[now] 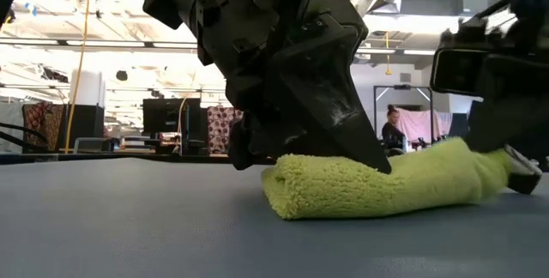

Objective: Roll towel into tight, uniform cylinder
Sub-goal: Roll the green towel

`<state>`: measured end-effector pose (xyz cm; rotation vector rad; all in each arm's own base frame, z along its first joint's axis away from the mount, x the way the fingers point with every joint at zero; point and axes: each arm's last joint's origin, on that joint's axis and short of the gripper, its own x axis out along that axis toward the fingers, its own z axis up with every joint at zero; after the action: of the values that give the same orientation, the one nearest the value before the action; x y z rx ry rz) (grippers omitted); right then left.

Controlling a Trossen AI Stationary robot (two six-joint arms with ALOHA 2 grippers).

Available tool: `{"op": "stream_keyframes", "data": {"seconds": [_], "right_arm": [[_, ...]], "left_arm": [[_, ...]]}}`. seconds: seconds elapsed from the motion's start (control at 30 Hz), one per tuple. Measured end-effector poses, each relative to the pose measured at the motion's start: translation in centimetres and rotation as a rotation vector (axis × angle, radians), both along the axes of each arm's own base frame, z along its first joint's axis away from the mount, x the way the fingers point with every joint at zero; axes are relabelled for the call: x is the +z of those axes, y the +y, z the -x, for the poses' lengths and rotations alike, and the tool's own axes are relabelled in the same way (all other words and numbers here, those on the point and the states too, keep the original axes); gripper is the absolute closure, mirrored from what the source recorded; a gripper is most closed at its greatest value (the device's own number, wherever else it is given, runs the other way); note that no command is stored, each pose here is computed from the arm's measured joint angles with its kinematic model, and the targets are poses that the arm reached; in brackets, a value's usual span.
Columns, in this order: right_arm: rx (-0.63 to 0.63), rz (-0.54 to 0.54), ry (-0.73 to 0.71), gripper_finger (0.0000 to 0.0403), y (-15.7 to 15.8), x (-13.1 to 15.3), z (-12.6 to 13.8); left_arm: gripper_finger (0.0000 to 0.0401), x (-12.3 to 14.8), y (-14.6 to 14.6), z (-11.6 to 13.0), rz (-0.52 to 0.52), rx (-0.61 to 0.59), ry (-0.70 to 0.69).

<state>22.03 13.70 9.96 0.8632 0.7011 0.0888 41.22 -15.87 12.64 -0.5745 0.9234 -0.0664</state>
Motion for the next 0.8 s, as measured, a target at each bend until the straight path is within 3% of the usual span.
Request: {"op": "stream_keyframes", "data": {"seconds": [0.33,0.53,0.8], "right_arm": [[-0.042,-0.174,0.137,0.0382,-1.8,-0.8,0.1],[-0.069,-0.202,0.207,0.0382,-2.3,-1.2,0.2],[-0.115,-0.212,0.251,0.0382,-3.1,-1.4,0.0]], "left_arm": [[0.0298,0.0,0.5,-0.2,-0.002,0.022,0.000],[0.0298,0.1,1.1,-0.4,0.003,0.037,-0.003],[0.0298,2.4,2.8,-0.5,-0.052,0.045,-0.050]]}}
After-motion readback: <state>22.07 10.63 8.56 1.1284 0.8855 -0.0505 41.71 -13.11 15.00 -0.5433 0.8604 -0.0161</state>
